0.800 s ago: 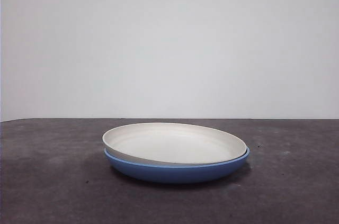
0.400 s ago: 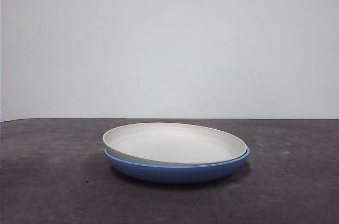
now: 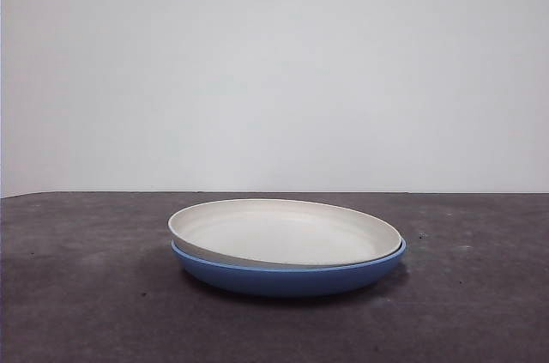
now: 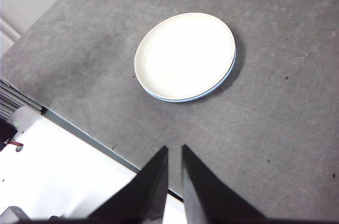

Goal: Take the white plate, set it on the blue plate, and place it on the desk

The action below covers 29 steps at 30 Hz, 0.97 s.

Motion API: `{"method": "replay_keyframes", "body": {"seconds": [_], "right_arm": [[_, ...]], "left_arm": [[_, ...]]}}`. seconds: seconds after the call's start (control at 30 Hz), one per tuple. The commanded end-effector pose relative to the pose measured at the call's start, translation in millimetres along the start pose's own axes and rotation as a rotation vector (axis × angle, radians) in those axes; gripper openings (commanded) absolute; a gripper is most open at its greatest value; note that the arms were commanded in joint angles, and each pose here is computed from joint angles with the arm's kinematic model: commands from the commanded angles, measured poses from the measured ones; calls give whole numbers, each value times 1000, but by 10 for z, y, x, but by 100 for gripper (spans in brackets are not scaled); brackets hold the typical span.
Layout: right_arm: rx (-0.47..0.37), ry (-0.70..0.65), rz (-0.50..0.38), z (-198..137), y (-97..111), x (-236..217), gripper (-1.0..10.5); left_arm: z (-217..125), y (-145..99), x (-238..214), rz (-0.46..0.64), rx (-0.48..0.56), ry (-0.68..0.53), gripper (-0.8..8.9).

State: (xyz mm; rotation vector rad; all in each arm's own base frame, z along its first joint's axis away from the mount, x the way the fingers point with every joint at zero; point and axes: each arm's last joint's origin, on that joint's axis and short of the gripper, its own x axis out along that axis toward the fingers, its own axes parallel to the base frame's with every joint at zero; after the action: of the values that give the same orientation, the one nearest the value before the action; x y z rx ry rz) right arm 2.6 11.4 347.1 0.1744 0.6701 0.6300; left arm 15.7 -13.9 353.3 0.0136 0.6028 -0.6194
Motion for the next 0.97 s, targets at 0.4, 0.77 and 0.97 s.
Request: {"method": "replay_keyframes", "body": {"seconds": [0.4,0.77,0.97], "right_arm": [[-1,-17,9,21,15,-28,39],[-1,-18,9,21,15,-28,39],[-1,-18,9,21,15,-28,39]], "left_arm": [[-696,650,1163,402,22,-488,29],[-1233,797,1560,416,13,-479,29],[-1250,828,1552,528,-19,-467,29]]}}
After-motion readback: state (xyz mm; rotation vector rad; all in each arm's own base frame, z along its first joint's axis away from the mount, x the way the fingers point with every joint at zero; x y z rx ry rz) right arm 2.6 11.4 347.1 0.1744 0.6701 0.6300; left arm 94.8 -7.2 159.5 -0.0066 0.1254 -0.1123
